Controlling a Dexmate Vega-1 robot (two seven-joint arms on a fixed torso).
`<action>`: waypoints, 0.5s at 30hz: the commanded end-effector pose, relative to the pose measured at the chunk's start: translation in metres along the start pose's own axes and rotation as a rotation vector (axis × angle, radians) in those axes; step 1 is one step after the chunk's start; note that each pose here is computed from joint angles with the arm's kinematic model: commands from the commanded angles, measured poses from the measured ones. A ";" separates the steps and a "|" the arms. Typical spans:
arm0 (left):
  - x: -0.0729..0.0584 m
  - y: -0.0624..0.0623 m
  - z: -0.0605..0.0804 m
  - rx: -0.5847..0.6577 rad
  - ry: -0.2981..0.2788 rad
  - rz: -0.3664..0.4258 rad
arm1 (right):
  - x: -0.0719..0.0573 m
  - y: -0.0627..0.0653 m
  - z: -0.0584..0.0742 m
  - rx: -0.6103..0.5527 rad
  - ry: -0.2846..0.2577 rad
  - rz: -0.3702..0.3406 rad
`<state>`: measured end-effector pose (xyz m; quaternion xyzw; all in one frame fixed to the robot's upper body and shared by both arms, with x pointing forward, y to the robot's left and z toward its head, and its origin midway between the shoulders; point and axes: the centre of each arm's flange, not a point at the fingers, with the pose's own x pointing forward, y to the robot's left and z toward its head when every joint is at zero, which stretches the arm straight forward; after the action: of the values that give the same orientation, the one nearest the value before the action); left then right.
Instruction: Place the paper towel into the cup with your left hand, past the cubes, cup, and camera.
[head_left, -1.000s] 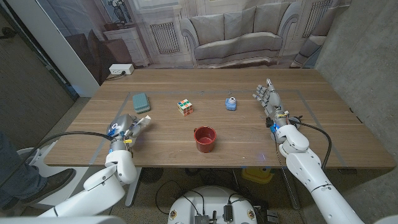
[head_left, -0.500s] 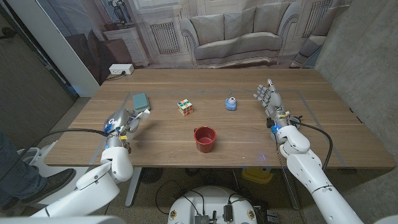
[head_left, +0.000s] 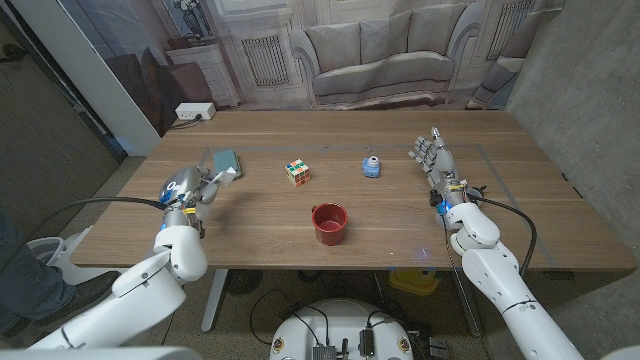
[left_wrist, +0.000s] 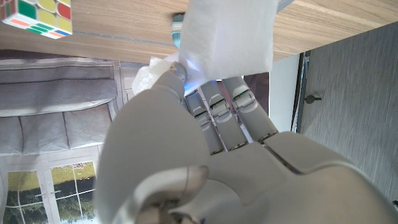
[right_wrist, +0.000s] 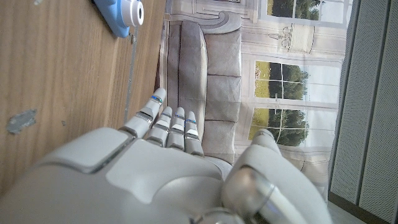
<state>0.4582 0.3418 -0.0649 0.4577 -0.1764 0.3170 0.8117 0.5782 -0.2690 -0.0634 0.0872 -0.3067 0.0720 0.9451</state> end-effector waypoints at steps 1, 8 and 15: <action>0.010 0.024 0.001 0.022 0.038 0.035 | -0.001 0.002 0.001 -0.001 -0.009 0.004; 0.018 0.026 -0.001 -0.006 0.024 0.037 | -0.002 0.006 0.004 0.000 -0.016 0.008; 0.024 0.025 0.000 -0.020 -0.011 0.032 | -0.005 0.006 0.004 -0.003 -0.016 0.002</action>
<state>0.4533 0.3530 -0.0444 0.4528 -0.1754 0.3314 0.8090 0.5745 -0.2663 -0.0621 0.0865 -0.3118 0.0738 0.9433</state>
